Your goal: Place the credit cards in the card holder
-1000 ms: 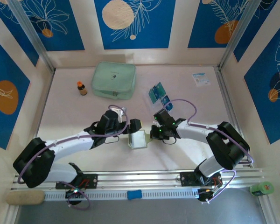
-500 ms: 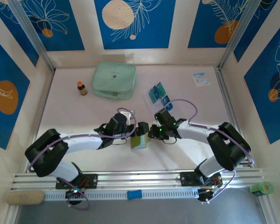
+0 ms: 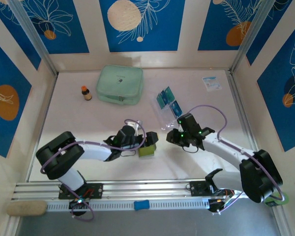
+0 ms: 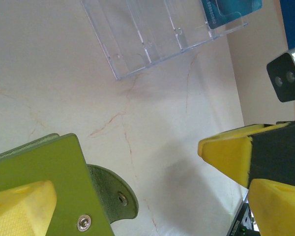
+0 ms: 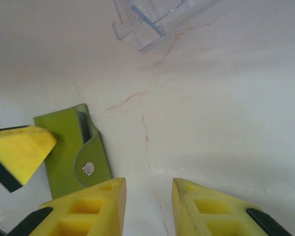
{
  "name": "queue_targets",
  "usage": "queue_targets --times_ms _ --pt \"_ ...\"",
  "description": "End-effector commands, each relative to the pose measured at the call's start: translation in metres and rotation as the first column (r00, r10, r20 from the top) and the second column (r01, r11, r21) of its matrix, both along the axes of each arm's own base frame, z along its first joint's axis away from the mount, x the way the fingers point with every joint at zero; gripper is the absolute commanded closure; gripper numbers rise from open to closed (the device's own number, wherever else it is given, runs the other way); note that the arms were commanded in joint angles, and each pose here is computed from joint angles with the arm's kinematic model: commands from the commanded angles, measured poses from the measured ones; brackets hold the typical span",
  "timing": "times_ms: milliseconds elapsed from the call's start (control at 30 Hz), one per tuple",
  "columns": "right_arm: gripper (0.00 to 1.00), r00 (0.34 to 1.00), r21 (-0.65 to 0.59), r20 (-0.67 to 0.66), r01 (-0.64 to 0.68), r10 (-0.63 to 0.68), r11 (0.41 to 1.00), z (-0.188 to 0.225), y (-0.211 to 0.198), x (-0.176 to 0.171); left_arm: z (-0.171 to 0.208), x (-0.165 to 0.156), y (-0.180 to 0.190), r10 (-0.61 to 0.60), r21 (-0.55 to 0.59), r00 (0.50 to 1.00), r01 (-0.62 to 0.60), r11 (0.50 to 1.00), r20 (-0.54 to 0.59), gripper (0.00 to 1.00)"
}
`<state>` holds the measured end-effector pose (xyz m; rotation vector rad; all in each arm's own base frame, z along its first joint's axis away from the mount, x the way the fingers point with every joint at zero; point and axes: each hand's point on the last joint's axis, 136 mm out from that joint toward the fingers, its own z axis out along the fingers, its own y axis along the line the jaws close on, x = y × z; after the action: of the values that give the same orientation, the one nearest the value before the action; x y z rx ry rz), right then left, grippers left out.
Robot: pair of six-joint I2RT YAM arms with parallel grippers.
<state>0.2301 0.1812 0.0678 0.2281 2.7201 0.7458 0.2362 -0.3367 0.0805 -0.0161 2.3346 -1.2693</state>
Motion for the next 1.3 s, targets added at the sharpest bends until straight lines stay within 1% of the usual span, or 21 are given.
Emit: queue_targets --times_ms 0,133,267,433,533,700,800,967,1133,1267 --pt "0.74 0.999 0.037 0.006 -0.033 0.033 0.999 0.012 0.003 -0.008 -0.007 -0.002 0.004 0.007 0.043 1.0 -0.006 0.999 -0.007 0.0" --pt "0.82 0.998 0.065 0.036 -0.061 0.059 0.996 0.027 0.012 -0.01 0.025 0.008 -0.002 -0.01 0.032 0.999 0.009 0.999 0.047 0.0" --pt "0.89 0.994 0.083 0.056 -0.098 0.093 0.992 0.038 0.027 -0.013 0.051 0.016 0.0 -0.016 0.037 0.996 0.013 0.999 0.085 0.0" --pt "0.92 0.983 0.075 0.075 -0.171 0.165 0.983 0.049 0.055 -0.019 0.077 0.026 0.021 0.019 0.044 0.991 -0.025 0.999 0.129 0.0" --pt "0.93 0.972 0.068 0.091 -0.223 0.217 0.972 0.056 0.074 -0.024 0.084 0.03 0.045 0.062 0.086 0.986 -0.076 0.993 0.157 0.0" --pt "0.93 0.948 0.063 0.104 -0.308 0.3 0.949 0.063 0.109 -0.03 0.078 0.031 0.092 0.133 0.23 0.975 -0.173 0.958 0.176 0.0" --pt "0.94 0.934 0.034 0.091 -0.35 0.346 0.936 0.056 0.124 -0.034 0.067 0.027 0.112 0.14 0.32 0.975 -0.19 0.928 0.173 0.0" --pt "1.0 0.93 -0.021 0.04 -0.364 0.365 0.931 0.033 0.127 -0.039 0.047 0.019 0.124 0.1 0.429 0.983 -0.157 0.89 0.152 0.0" --pt "1.0 0.94 -0.07 -0.008 -0.341 0.342 0.937 0.005 0.114 -0.043 0.028 0.015 0.128 0.046 0.512 0.991 -0.104 0.853 0.124 0.0" --pt "1.0 0.949 -0.098 -0.04 -0.315 0.313 0.944 -0.015 0.101 -0.045 0.015 0.012 0.126 0.003 0.551 0.996 -0.049 0.833 0.084 0.0"
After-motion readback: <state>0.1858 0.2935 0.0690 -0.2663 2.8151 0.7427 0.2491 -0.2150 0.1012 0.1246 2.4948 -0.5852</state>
